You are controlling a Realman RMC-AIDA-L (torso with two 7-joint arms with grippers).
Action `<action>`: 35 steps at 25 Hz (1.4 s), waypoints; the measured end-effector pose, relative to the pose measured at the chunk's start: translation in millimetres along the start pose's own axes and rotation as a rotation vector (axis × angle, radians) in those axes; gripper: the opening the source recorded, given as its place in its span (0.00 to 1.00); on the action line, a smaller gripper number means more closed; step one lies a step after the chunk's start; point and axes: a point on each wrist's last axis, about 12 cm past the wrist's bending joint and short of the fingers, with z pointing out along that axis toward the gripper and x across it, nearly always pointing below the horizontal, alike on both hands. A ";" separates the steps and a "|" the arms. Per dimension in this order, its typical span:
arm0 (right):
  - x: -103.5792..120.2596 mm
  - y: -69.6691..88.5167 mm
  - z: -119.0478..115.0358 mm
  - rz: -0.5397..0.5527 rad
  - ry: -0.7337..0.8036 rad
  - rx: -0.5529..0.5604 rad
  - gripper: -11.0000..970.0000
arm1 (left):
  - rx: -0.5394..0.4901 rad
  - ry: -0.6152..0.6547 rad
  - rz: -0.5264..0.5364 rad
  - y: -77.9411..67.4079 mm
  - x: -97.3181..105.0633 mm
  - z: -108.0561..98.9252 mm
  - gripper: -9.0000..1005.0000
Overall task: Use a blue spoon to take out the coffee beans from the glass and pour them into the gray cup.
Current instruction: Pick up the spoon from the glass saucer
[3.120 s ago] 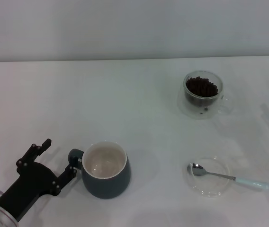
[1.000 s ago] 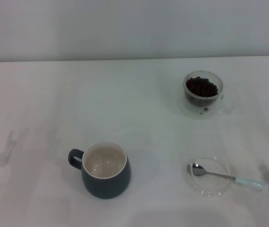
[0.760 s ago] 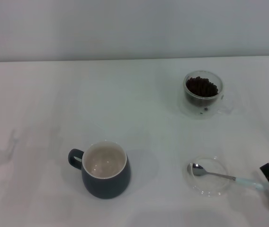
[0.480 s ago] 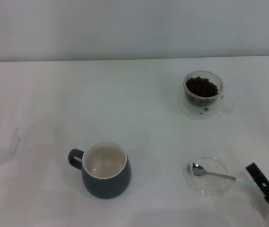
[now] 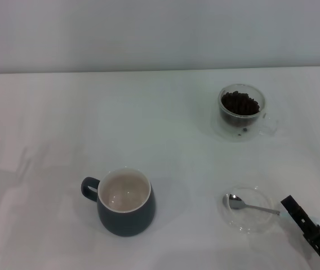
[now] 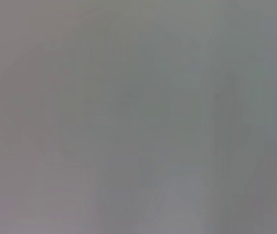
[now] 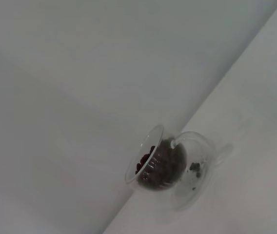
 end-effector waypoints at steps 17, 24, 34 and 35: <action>0.5 -6.1 -10.0 0.034 0.012 0.029 0.51 | 0.026 -0.014 0.002 -4.5 -3.0 8.6 0.77; 2.4 -6.1 -14.8 0.044 0.024 0.024 0.49 | 0.032 -0.017 0.002 -5.5 -3.8 11.1 0.77; 1.1 -5.5 -15.5 0.042 0.029 0.004 0.43 | 0.029 -0.014 0.001 -5.6 -3.0 9.5 0.77; 0.9 -5.4 -15.2 0.041 0.029 0.003 0.42 | 0.029 -0.014 0.001 -5.6 -3.0 9.4 0.77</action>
